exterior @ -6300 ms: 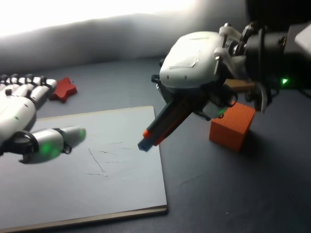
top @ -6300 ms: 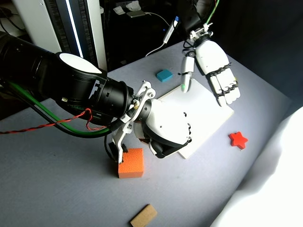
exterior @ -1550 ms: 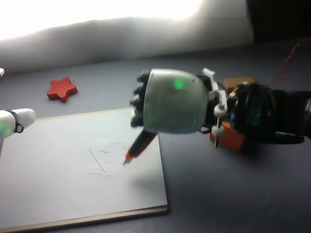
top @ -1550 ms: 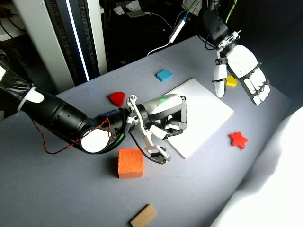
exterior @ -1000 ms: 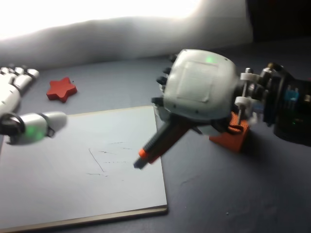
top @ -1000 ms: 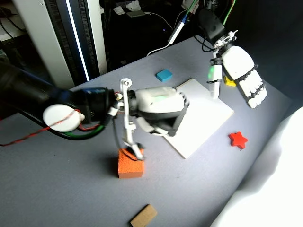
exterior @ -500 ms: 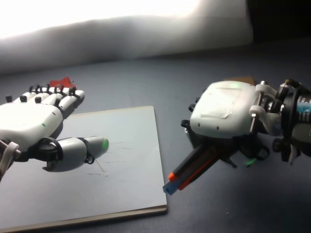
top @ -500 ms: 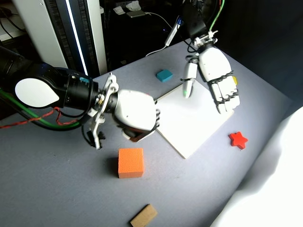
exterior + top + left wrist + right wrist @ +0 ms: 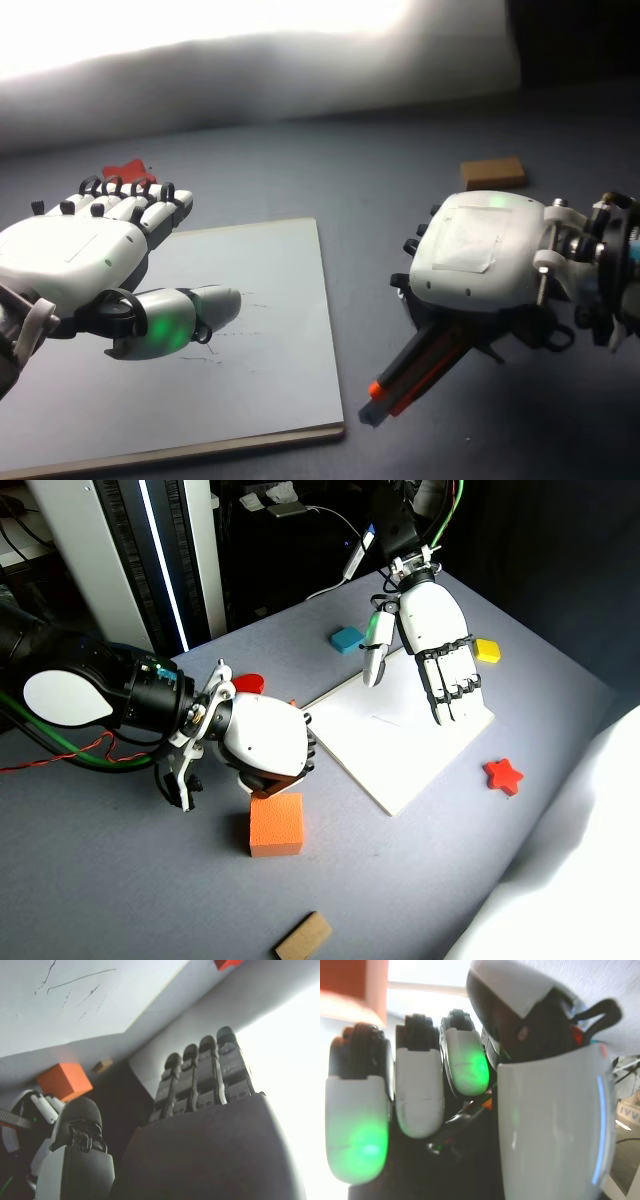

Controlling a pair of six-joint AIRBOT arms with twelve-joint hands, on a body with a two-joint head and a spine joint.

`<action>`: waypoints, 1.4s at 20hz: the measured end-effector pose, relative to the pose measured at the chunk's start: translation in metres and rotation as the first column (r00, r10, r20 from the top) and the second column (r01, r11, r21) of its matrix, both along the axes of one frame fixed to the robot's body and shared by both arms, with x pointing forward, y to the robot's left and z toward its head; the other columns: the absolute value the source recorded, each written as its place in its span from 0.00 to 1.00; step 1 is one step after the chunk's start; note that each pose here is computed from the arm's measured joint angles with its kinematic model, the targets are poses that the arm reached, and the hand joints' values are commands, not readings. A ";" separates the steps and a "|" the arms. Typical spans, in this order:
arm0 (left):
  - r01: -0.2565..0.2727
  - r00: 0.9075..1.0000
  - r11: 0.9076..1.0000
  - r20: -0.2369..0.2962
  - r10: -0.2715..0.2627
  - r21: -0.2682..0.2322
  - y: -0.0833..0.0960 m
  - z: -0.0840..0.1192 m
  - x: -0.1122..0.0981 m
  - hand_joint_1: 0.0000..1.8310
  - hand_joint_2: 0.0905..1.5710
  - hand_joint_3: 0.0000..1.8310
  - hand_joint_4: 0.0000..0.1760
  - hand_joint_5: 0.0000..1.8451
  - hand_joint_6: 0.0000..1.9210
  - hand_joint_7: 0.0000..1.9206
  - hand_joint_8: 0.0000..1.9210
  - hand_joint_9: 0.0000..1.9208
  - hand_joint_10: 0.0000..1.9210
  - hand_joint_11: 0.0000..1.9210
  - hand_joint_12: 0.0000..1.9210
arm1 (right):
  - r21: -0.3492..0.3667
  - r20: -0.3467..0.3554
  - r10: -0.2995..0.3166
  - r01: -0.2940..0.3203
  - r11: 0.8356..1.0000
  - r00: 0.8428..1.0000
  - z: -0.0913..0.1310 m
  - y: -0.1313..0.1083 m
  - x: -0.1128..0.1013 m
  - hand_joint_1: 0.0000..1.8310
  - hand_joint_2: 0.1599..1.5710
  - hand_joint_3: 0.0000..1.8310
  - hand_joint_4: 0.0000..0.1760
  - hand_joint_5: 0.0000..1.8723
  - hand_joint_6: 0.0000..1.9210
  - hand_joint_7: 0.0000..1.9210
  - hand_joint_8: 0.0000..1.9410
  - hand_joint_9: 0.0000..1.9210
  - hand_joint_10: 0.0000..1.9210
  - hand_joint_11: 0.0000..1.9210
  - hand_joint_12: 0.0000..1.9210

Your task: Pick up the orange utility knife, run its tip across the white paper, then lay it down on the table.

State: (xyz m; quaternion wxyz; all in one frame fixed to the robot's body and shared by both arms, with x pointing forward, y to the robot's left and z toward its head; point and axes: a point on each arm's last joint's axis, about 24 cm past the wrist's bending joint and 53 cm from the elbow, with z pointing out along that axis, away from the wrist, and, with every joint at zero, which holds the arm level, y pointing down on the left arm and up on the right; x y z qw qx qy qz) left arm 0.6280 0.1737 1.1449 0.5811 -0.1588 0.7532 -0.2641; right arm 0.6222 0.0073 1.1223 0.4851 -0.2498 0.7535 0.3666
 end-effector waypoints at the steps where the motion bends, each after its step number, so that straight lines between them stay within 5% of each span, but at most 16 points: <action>1: -0.001 1.000 1.000 -0.001 0.001 0.000 0.000 0.000 0.000 0.00 0.75 0.00 0.00 0.00 0.00 0.00 0.00 0.00 0.00 0.02 0.01 | 0.004 0.014 0.005 -0.005 1.000 1.000 0.002 -0.001 0.000 0.64 0.36 0.75 0.00 0.46 0.93 0.56 1.00 0.72 1.00 0.71 1.00; 3: 0.000 1.000 1.000 0.000 0.000 0.002 0.000 0.000 0.000 0.00 0.75 0.00 0.00 0.00 0.00 0.00 0.00 0.00 0.00 0.01 0.01 | 0.017 0.026 0.006 -0.006 1.000 1.000 0.007 -0.004 0.000 0.63 0.47 0.59 0.00 0.39 0.87 0.41 1.00 0.55 1.00 0.55 1.00; 4: -0.001 1.000 1.000 -0.001 0.001 0.002 0.000 -0.001 0.000 0.00 0.76 0.00 0.00 0.00 0.00 0.00 0.00 0.00 0.00 0.01 0.01 | 0.023 0.031 0.008 -0.009 1.000 0.999 0.009 -0.004 -0.001 0.59 0.67 0.32 0.00 0.31 0.85 0.30 1.00 0.34 1.00 0.37 1.00; 5: -0.001 1.000 1.000 -0.001 0.001 0.002 0.001 -0.001 0.000 0.00 0.76 0.00 0.00 0.00 0.00 0.00 0.00 0.00 0.00 0.01 0.01 | 0.026 0.032 0.009 -0.010 1.000 0.999 0.010 -0.003 -0.001 0.59 0.67 0.32 0.00 0.31 0.85 0.30 1.00 0.34 1.00 0.37 1.00; 7: -0.003 1.000 1.000 0.002 0.003 0.004 0.002 0.000 0.001 0.00 0.76 0.00 0.00 0.00 0.00 0.00 0.00 0.00 0.00 0.01 0.01 | 0.028 0.033 0.015 -0.016 0.999 0.999 0.009 -0.003 -0.003 0.54 0.86 0.07 0.07 0.22 0.95 0.26 0.93 0.17 1.00 0.21 1.00; 10: -0.004 1.000 1.000 0.000 0.004 0.006 0.002 -0.001 0.001 0.00 0.76 0.00 0.00 0.00 0.00 0.00 0.00 0.00 0.00 0.01 0.01 | 0.029 0.028 0.020 -0.021 0.999 0.999 0.011 -0.004 -0.010 0.53 0.89 0.02 0.09 0.21 0.96 0.26 0.92 0.16 1.00 0.19 1.00; 11: -0.006 1.000 1.000 0.000 0.006 0.006 0.003 -0.001 0.001 0.00 0.75 0.00 0.00 0.00 0.00 0.00 0.00 0.00 0.00 0.01 0.01 | 0.026 0.024 0.020 -0.021 0.999 0.999 0.011 -0.005 -0.012 0.52 0.82 0.00 0.00 0.06 0.77 0.10 0.76 0.07 0.92 0.04 1.00; 12: -0.005 1.000 1.000 0.000 0.005 0.006 0.003 -0.001 0.001 0.00 0.75 0.00 0.00 0.00 0.00 0.00 0.00 0.00 0.00 0.00 0.01 | 0.024 0.023 0.019 -0.020 1.000 1.000 0.013 -0.008 -0.015 0.43 0.78 0.00 0.00 0.01 0.41 0.04 0.47 0.01 0.59 0.01 0.77; 13: -0.005 1.000 1.000 0.000 0.005 0.006 0.002 -0.001 0.001 0.00 0.75 0.00 0.00 0.00 0.00 0.00 0.00 0.00 0.00 0.00 0.01 | 0.020 0.022 0.016 -0.016 1.000 1.000 0.014 -0.011 -0.016 0.39 0.77 0.00 0.00 0.00 0.24 0.04 0.29 0.00 0.41 0.00 0.56; 14: -0.004 1.000 1.000 0.000 0.004 0.006 0.002 -0.001 0.001 0.00 0.75 0.00 0.00 0.00 0.00 0.00 0.00 0.00 0.00 0.00 0.00 | 0.021 0.020 0.009 -0.010 1.000 1.000 0.018 -0.017 -0.020 0.36 0.74 0.00 0.00 0.00 0.08 0.06 0.07 0.00 0.20 0.00 0.13; 16: -0.005 1.000 1.000 -0.003 0.005 0.007 0.003 -0.002 0.000 0.00 0.75 0.00 0.00 0.00 0.00 0.00 0.00 0.00 0.00 0.00 0.00 | 0.027 0.014 0.007 -0.008 1.000 1.000 0.022 -0.020 -0.026 0.35 0.71 0.00 0.00 0.00 0.00 0.04 0.02 0.00 0.07 0.00 0.00; 22: -0.005 1.000 1.000 -0.002 0.005 0.005 0.003 -0.002 0.000 0.00 0.77 0.00 0.00 0.00 0.00 0.01 0.00 0.00 0.00 0.02 0.01 | 0.030 0.040 -0.032 0.031 0.999 0.999 0.039 -0.038 -0.017 0.23 0.69 0.00 0.00 0.00 0.00 0.03 0.01 0.01 0.01 0.00 0.00; 24: -0.003 1.000 1.000 -0.001 0.003 0.007 0.002 -0.002 0.000 0.00 0.77 0.00 0.00 0.00 0.00 0.02 0.00 0.01 0.00 0.00 0.09 | 0.052 0.018 -0.054 0.053 0.997 0.998 0.049 -0.042 -0.020 0.18 0.71 0.00 0.00 0.01 0.00 0.05 0.02 0.03 0.01 0.00 0.00; 25: -0.005 1.000 1.000 -0.002 0.005 0.006 0.003 -0.002 0.000 0.00 0.78 0.00 0.00 0.05 0.01 0.10 0.00 0.07 0.02 0.00 0.24 | 0.078 -0.059 -0.093 0.098 0.992 0.994 0.054 -0.045 -0.026 0.15 0.73 0.00 0.00 0.05 0.02 0.11 0.04 0.08 0.03 0.00 0.00; 27: -0.002 1.000 1.000 -0.001 0.002 0.008 0.002 -0.002 0.000 0.03 0.78 0.00 0.00 0.21 0.02 0.29 0.03 0.24 0.08 0.00 0.55 | 0.110 -0.240 -0.167 0.198 0.974 0.956 0.053 -0.057 -0.037 0.13 0.75 0.00 0.00 0.06 0.30 0.20 0.20 0.07 0.37 0.00 0.41; 28: 0.002 1.000 1.000 -0.002 -0.002 0.009 0.000 -0.002 -0.002 0.05 0.79 0.00 0.00 0.28 0.02 0.37 0.05 0.28 0.17 0.00 0.67 | 0.109 -0.334 -0.203 0.251 0.962 0.921 0.046 -0.067 -0.043 0.14 0.76 0.00 0.00 0.08 0.48 0.21 0.34 0.08 0.51 0.00 0.58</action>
